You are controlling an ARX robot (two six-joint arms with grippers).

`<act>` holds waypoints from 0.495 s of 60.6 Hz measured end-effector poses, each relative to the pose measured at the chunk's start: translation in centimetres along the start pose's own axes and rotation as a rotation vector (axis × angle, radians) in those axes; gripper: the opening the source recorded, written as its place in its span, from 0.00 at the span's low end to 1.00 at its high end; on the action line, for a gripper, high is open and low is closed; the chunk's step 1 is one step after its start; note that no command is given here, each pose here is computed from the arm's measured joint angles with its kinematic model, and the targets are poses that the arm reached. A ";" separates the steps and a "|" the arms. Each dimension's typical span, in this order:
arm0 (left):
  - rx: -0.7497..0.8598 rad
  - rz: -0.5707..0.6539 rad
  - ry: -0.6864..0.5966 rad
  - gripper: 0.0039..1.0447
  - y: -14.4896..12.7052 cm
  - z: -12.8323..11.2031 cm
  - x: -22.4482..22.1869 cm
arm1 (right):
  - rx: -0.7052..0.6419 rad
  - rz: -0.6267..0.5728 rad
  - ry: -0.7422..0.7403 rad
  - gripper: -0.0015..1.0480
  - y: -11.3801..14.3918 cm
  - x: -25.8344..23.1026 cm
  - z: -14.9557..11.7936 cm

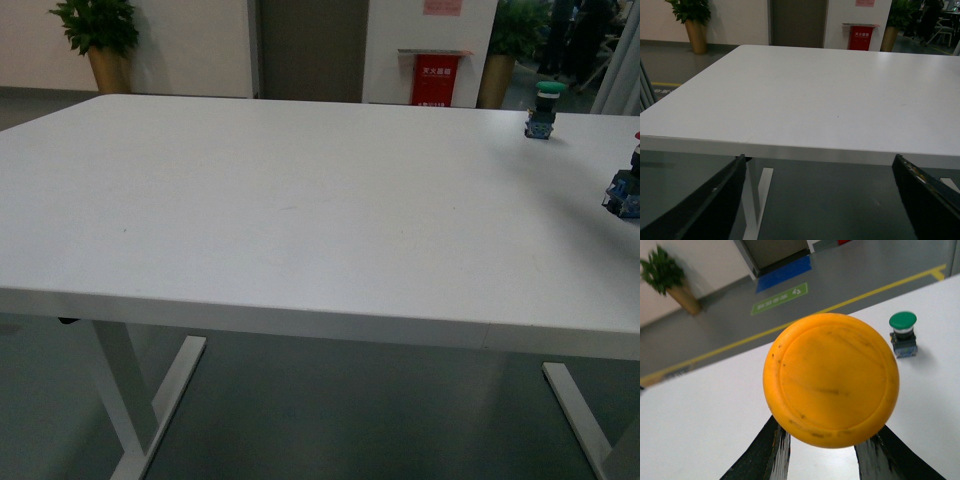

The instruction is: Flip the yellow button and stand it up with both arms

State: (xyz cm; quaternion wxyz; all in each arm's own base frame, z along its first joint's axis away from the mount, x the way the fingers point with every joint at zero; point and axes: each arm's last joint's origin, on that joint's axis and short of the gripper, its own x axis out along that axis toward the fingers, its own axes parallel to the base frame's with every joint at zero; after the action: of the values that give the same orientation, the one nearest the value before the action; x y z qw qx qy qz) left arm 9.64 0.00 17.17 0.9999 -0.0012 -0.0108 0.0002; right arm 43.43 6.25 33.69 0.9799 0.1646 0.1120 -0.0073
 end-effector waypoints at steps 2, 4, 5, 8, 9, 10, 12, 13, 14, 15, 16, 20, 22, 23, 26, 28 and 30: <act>0.000 0.000 0.000 0.96 0.0 0.0 0.0 | -0.057 0.001 0.017 0.29 -0.2 0.6 0.0; 0.000 0.000 0.000 0.94 0.0 0.0 0.0 | -0.128 0.007 0.039 0.29 -0.5 1.1 -0.1; 0.000 0.000 0.000 0.94 0.0 0.0 0.0 | -0.150 0.007 0.044 0.29 -0.6 1.3 -0.1; 0.000 0.000 0.000 0.94 0.0 0.0 0.0 | -0.224 -0.007 0.064 0.29 -1.1 2.0 -0.3; 0.000 0.000 0.000 0.94 0.0 0.0 0.0 | -0.271 -0.014 0.076 0.29 -1.4 2.3 -0.3; 0.000 0.000 0.000 0.94 0.0 0.0 0.0 | -0.289 -0.018 0.084 0.29 -1.6 2.4 -0.3; 0.000 0.000 0.000 0.94 0.0 0.0 0.0 | -0.332 -0.033 0.104 0.29 -2.1 2.9 -0.2; 0.000 0.000 0.000 0.94 0.0 0.0 0.0 | -0.356 -0.039 0.111 0.29 -2.3 3.0 -0.2; 0.000 0.000 0.000 0.94 0.0 0.0 0.0 | -0.378 -0.054 0.123 0.29 -2.7 3.3 -0.1; 0.000 0.000 0.000 0.94 0.0 0.0 0.0 | -0.393 -0.060 0.130 0.29 -2.9 3.3 0.0; 0.000 0.000 0.000 0.94 0.0 0.0 0.0 | -0.411 -0.071 0.144 0.29 -3.3 3.6 0.1; 0.000 0.000 0.000 0.94 0.0 0.0 0.0 | -0.440 -0.103 0.176 0.29 -4.3 4.0 0.6; 0.000 0.000 0.000 0.94 0.0 0.0 0.0 | -0.448 -0.118 0.193 0.29 -4.8 4.3 0.9; 0.000 0.000 0.000 0.94 0.0 0.0 0.0 | -0.447 -0.122 0.199 0.29 -5.0 4.3 0.9; 0.000 0.000 0.000 0.94 0.0 0.0 0.0 | -0.443 -0.139 0.220 0.29 -5.5 4.6 1.4; 0.000 0.000 0.000 0.94 0.0 0.0 0.0 | -0.436 -0.147 0.236 0.29 -5.8 4.7 1.6; 0.000 0.000 0.000 0.94 0.0 0.0 0.0 | -0.424 -0.152 0.253 0.29 -6.0 4.8 1.8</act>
State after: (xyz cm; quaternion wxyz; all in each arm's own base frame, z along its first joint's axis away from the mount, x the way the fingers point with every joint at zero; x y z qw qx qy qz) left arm 9.64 0.00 17.17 0.9999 -0.0012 -0.0108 0.0002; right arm 48.18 0.06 32.38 0.9674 -0.0535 0.2448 -0.0367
